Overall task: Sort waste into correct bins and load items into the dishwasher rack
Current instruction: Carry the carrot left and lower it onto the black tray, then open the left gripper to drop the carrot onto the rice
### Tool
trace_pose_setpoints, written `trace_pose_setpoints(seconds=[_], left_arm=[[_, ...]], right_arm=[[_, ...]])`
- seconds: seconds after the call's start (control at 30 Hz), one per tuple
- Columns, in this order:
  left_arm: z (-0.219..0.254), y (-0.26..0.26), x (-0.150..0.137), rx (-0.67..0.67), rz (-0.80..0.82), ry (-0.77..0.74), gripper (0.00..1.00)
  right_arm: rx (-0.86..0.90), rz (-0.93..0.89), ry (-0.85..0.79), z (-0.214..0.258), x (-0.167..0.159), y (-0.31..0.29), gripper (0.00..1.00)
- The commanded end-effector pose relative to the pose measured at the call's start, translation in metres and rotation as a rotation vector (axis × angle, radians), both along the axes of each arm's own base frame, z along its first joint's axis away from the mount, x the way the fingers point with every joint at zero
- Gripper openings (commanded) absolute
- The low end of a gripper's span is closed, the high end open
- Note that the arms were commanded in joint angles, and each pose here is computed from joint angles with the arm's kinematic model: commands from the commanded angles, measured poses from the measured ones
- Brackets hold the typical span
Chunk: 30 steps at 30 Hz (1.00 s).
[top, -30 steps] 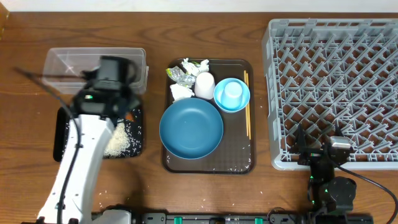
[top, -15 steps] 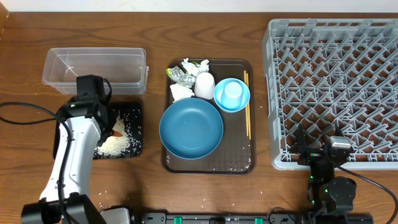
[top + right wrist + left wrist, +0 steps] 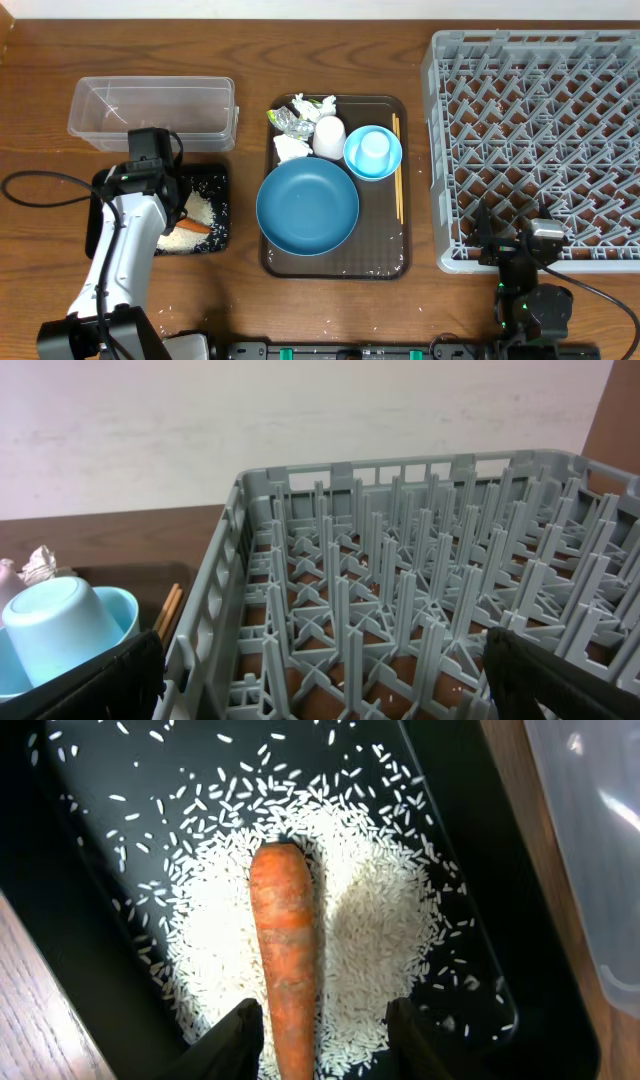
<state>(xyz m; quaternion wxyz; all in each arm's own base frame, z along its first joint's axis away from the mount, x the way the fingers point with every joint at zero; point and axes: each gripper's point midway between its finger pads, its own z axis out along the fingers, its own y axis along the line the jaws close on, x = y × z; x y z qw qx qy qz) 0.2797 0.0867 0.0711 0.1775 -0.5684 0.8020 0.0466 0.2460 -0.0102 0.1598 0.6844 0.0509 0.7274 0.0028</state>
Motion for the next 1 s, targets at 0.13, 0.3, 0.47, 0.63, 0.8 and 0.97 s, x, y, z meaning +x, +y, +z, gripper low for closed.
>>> trace_pose_setpoints(seconds=[0.13,0.3,0.47,0.63,0.8,0.97], left_arm=[[0.013,-0.016,0.011,-0.066,-0.139,-0.045,0.44],[0.052,-0.049,0.021,-0.175,-0.318,-0.199,0.45],[0.095,-0.058,0.013,-0.145,-0.398,-0.333,0.50],[0.132,-0.067,0.000,-0.103,-0.481,-0.456,0.65],[0.157,-0.073,-0.005,-0.102,-0.486,-0.562,0.85],[0.161,-0.073,-0.007,-0.104,-0.477,-0.577,0.89]], right_arm=[[-0.003,-0.024,0.008,-0.002,0.000,-0.005,0.99],[-0.003,-0.024,0.008,-0.002,0.000,-0.005,0.99],[-0.003,-0.024,0.007,-0.002,0.000,-0.005,0.99],[-0.003,-0.024,0.008,-0.002,0.000,-0.005,0.99],[-0.003,-0.024,0.008,-0.002,0.000,-0.005,0.99],[-0.003,-0.024,0.008,-0.002,0.000,-0.005,0.99]])
